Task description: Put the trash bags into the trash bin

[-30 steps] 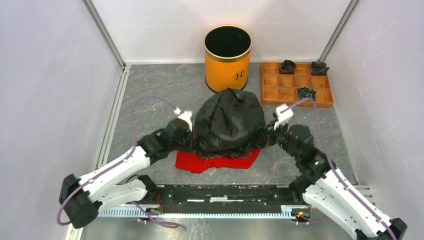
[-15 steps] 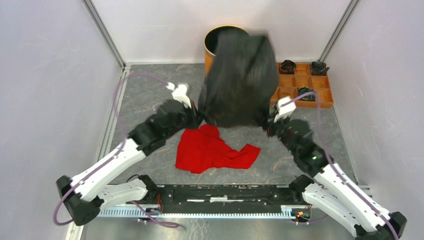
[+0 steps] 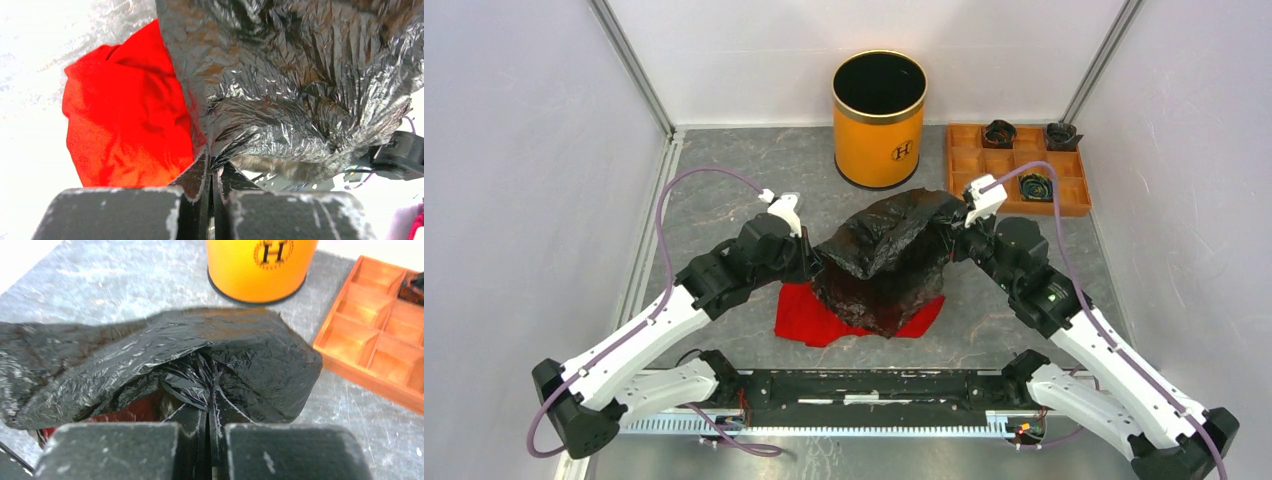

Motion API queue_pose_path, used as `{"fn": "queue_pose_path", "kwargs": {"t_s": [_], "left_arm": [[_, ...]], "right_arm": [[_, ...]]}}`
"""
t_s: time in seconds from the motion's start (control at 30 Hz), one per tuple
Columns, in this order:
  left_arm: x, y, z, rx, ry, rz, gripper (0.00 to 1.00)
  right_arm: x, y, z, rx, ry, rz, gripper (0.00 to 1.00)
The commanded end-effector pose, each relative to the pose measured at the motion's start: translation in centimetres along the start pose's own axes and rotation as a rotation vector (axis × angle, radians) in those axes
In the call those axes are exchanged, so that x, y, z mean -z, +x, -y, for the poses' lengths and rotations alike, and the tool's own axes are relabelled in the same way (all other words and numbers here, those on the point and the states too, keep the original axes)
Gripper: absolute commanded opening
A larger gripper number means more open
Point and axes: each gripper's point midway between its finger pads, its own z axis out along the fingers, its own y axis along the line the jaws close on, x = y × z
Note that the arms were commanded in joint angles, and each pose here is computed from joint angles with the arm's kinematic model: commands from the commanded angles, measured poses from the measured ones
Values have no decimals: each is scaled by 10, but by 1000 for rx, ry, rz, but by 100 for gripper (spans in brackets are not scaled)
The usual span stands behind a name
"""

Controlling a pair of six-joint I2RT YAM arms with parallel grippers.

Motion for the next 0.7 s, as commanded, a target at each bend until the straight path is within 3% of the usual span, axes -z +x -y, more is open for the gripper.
{"fn": "queue_pose_path", "kwargs": {"t_s": [0.0, 0.13, 0.27, 0.5, 0.67], "left_arm": [[8, 2, 13, -1, 63, -34, 2], [25, -23, 74, 6, 357, 19, 2], [27, -61, 145, 10, 580, 91, 2], [-31, -92, 208, -47, 571, 55, 2], [-56, -86, 221, -34, 579, -11, 2]], "right_arm": [[-3, 49, 11, 58, 31, -112, 0], [4, 55, 0, 44, -44, -50, 0], [16, 4, -26, 52, -178, 94, 0], [18, -52, -57, 90, -332, 153, 2], [26, -51, -63, 58, -364, 161, 32]]}}
